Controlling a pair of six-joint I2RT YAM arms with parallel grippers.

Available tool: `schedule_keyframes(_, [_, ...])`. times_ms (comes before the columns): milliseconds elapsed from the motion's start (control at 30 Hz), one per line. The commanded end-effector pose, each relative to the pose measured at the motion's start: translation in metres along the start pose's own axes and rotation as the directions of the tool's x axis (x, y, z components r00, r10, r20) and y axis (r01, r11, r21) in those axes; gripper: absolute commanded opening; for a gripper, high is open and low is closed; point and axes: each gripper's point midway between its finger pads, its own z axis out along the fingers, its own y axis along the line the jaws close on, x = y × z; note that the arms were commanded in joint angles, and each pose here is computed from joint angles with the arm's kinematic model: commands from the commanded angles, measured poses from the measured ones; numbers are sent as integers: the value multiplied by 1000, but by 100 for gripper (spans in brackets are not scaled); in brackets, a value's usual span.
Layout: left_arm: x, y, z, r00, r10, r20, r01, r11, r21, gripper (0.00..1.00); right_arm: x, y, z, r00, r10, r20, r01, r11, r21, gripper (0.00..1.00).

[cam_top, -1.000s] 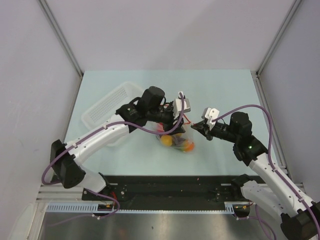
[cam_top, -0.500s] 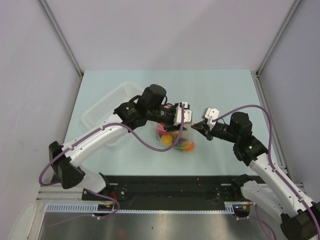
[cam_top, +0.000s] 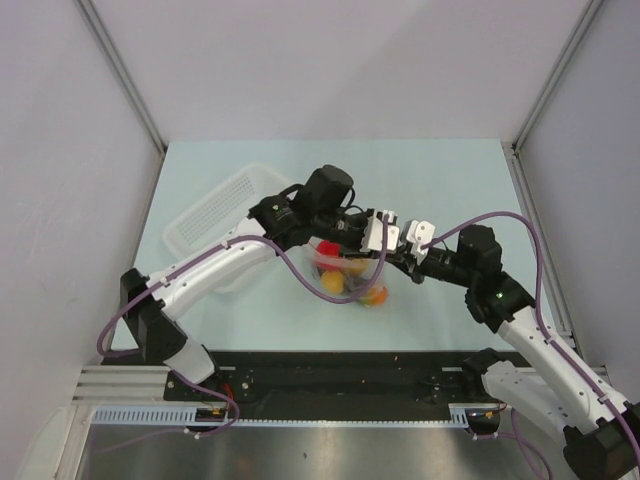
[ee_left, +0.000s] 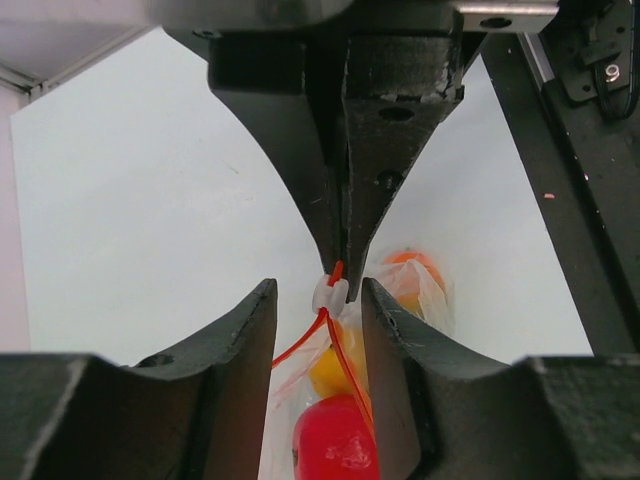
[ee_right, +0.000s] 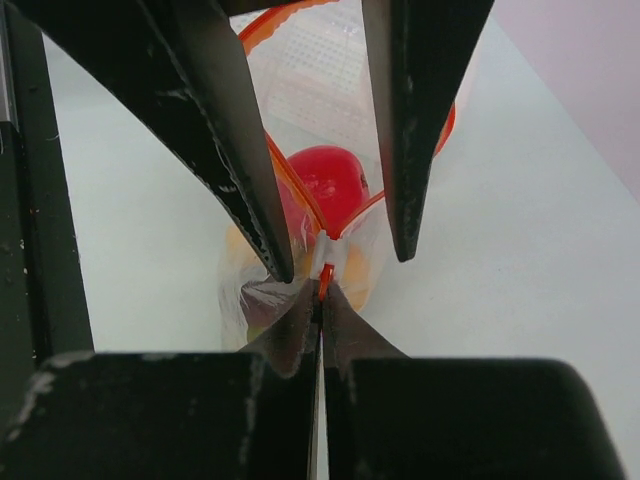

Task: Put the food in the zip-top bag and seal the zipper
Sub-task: Zip the zipper food storage bag at the center of the board.

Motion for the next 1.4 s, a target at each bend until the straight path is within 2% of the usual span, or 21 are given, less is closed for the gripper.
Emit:
schedule_keyframes(0, [-9, -1, -1, 999, 40, 31, -41, 999, 32, 42, -24, -3, -2, 996, -63, 56, 63, 998, 6, 0])
schedule_keyframes(100, [-7, -3, 1, 999, 32, 26, -33, 999, 42, 34, -25, -3, -2, 996, -67, 58, 66, 998, 7, 0])
schedule_keyframes(133, [-6, -3, 2, 999, 26, 22, -27, 999, 44, 27, -23, -3, -2, 996, -65, 53, 65, 998, 10, 0])
schedule_keyframes(233, [-3, -3, 1, 1000, 17, 15, -17, 999, 41, 17, -25, -6, -4, 997, -62, 53, 61, 998, 30, 0])
schedule_keyframes(267, [-1, -3, 1, 1000, 15, 9, -15, 999, 39, 16, -24, -6, -5, 997, -55, 51, 54, 998, 34, 0])
schedule_keyframes(567, [55, 4, -11, 990, -79, -115, 79, 997, 0, 15, -29, -7, -19, 996, -52, 75, 46, 996, 82, 0])
schedule_keyframes(900, [77, 11, -35, 979, -104, -177, 97, 994, -50, 16, -15, -23, -36, 999, -1, 50, -7, 988, 153, 0])
schedule_keyframes(1367, [123, 38, -98, 942, -197, -271, 142, 968, -208, 18, 1, -62, -78, 997, 71, 28, -76, 950, 302, 0])
